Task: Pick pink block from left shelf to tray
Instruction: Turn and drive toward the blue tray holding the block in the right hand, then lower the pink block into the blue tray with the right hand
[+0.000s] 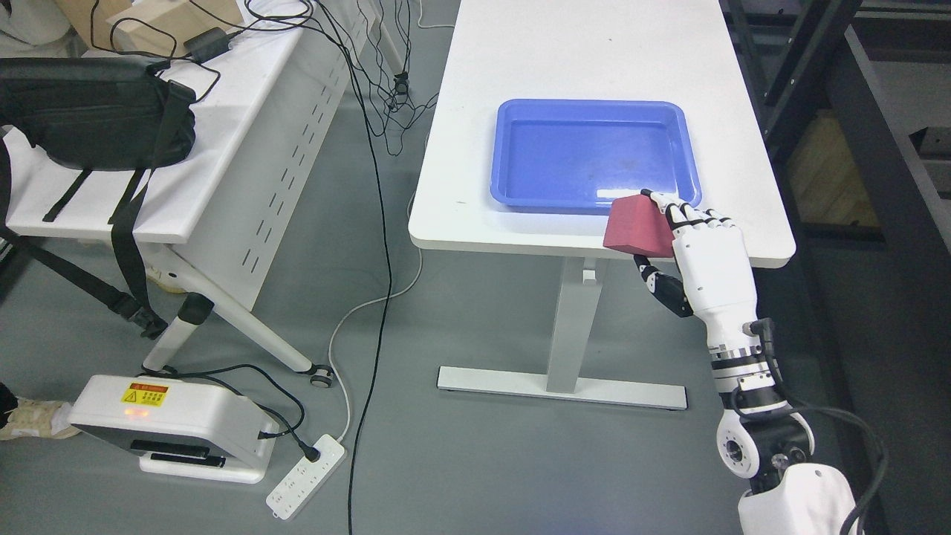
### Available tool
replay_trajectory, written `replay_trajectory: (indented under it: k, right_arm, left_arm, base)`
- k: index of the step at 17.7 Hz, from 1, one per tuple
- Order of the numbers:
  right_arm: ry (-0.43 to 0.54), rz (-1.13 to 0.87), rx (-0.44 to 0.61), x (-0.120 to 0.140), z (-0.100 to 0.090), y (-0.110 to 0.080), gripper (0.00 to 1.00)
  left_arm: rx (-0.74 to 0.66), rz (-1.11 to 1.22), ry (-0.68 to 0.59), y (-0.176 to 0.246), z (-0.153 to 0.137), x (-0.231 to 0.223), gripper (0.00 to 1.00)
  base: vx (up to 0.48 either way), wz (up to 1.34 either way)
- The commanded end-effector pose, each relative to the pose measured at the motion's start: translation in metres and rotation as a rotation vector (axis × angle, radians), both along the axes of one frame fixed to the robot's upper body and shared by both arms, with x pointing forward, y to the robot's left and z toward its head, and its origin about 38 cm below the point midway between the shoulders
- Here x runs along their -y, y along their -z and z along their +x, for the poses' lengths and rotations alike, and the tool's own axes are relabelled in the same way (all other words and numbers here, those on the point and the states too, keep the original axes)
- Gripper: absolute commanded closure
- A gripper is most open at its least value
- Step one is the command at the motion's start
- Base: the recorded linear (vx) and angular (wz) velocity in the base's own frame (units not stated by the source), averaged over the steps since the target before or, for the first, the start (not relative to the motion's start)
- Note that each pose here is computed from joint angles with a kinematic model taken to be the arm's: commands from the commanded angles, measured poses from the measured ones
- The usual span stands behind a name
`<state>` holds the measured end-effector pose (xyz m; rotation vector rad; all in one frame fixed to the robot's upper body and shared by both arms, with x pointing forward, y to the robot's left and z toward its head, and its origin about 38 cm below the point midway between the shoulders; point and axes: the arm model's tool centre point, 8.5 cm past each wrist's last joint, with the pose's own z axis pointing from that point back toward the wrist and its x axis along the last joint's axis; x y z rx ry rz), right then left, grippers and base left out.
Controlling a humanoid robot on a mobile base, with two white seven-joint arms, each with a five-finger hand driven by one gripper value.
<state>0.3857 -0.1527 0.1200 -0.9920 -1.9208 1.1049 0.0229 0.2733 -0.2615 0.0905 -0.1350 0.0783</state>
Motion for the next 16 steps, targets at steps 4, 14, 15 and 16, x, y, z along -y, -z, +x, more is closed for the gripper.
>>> replay_trajectory:
  k: [4,14,15,16]
  right_arm:
    - [-0.08,-0.07,0.024,-0.021,0.011,-0.017,0.99]
    - [-0.122,-0.137,0.026,-0.038,0.02,-0.029,0.98]
    - [-0.118,-0.142,0.02,-0.038,0.022,-0.029,0.98]
    - [-0.113,-0.145,0.012,-0.037,0.023,-0.028,0.98]
  left_arm:
    - [0.013,0.018,0.002,-0.001,0.008,-0.011,0.0]
    - [0.011,0.018,0.002,-0.001,0.007,-0.011,0.0]
    - [0.011,0.018,0.002,-0.001,0.007,-0.011,0.0]
    - [0.013,0.018,0.002,-0.001,0.008,-0.011,0.0]
  base:
    - [0.237,0.01]
    - [0.177,0.0]
    - [0.139,0.0]
    - [0.129,0.0]
